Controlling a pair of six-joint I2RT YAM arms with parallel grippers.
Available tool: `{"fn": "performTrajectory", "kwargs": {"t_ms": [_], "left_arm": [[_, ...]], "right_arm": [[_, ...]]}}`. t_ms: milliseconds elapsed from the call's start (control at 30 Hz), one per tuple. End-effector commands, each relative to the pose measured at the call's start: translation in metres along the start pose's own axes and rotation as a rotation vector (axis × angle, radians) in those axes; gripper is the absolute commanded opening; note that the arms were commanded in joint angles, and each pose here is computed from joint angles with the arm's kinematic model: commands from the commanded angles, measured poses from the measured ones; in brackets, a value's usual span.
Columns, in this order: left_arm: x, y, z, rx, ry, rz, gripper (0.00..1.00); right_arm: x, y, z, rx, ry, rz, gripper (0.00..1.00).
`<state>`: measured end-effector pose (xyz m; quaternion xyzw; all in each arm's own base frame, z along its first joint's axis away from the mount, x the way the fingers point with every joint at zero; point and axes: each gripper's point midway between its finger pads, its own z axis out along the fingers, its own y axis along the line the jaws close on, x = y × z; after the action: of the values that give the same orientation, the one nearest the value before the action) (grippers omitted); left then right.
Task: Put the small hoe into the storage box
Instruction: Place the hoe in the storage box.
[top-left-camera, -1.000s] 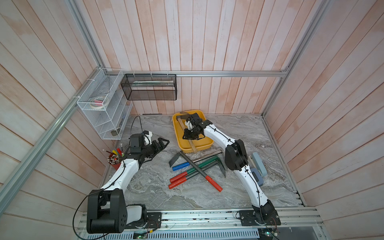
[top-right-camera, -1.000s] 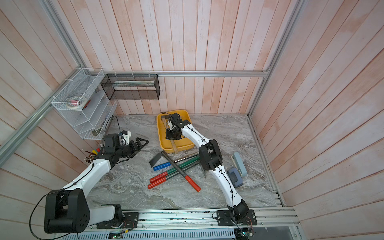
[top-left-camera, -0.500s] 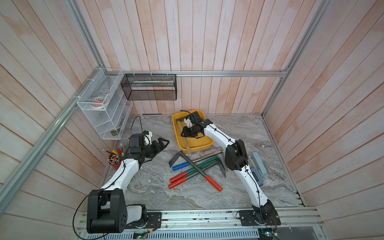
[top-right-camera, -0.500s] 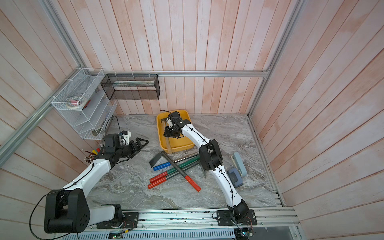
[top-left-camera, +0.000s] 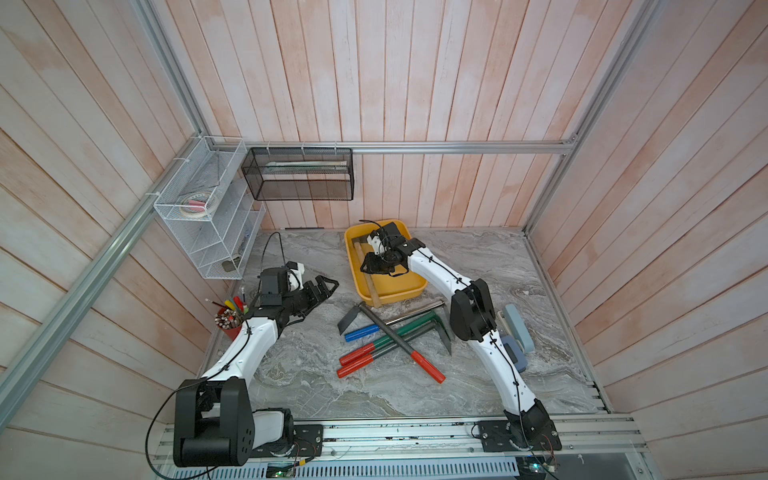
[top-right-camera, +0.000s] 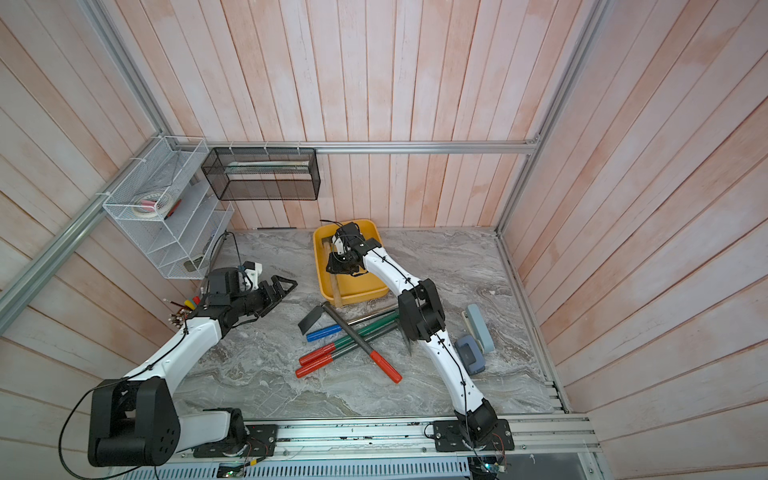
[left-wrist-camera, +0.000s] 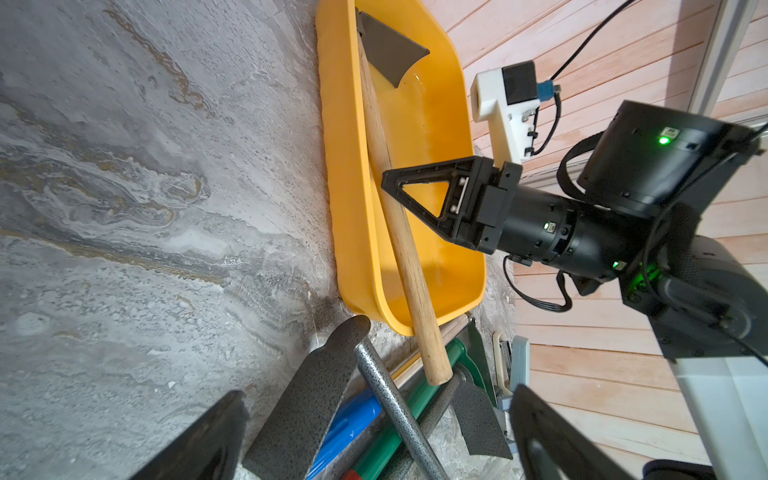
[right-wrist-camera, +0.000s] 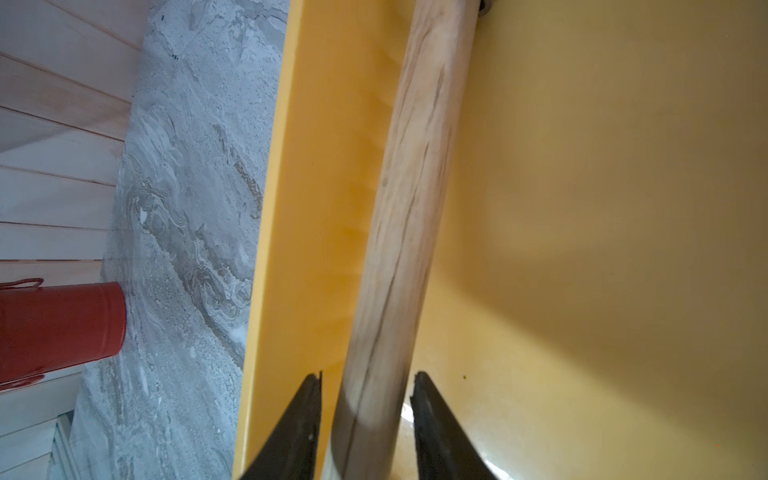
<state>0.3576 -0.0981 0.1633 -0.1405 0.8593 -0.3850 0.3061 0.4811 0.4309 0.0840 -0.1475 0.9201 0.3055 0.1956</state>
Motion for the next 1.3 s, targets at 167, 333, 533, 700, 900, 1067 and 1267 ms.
{"fn": "performTrajectory", "kwargs": {"t_ms": [167,333,533,700,900,1067,1267], "left_arm": [[0.003,-0.002,0.000,0.013,-0.009,0.045,1.00],[0.001,-0.004,-0.003,0.013,-0.027,0.062,1.00],[0.002,-0.004,-0.001,0.013,-0.021,0.064,1.00],[-0.002,-0.006,-0.006,0.002,-0.054,0.085,1.00],[-0.003,-0.007,-0.007,0.001,-0.061,0.093,1.00],[-0.002,-0.010,-0.007,0.009,-0.057,0.097,1.00],[0.001,-0.015,-0.005,0.025,-0.046,0.118,1.00]], "right_arm": [[-0.010,0.007,-0.027,0.064,-0.069,-0.107,0.44],[-0.010,0.008,-0.035,0.114,-0.090,-0.165,0.49],[-0.015,0.011,-0.050,0.134,-0.138,-0.190,0.67],[-0.017,0.011,-0.064,0.146,-0.196,-0.205,0.87],[-0.019,0.004,-0.083,0.229,-0.260,-0.211,0.98],[-0.018,0.001,-0.105,0.300,-0.358,-0.225,0.98],[-0.009,0.008,-0.133,0.283,-0.402,-0.230,0.98]]}}
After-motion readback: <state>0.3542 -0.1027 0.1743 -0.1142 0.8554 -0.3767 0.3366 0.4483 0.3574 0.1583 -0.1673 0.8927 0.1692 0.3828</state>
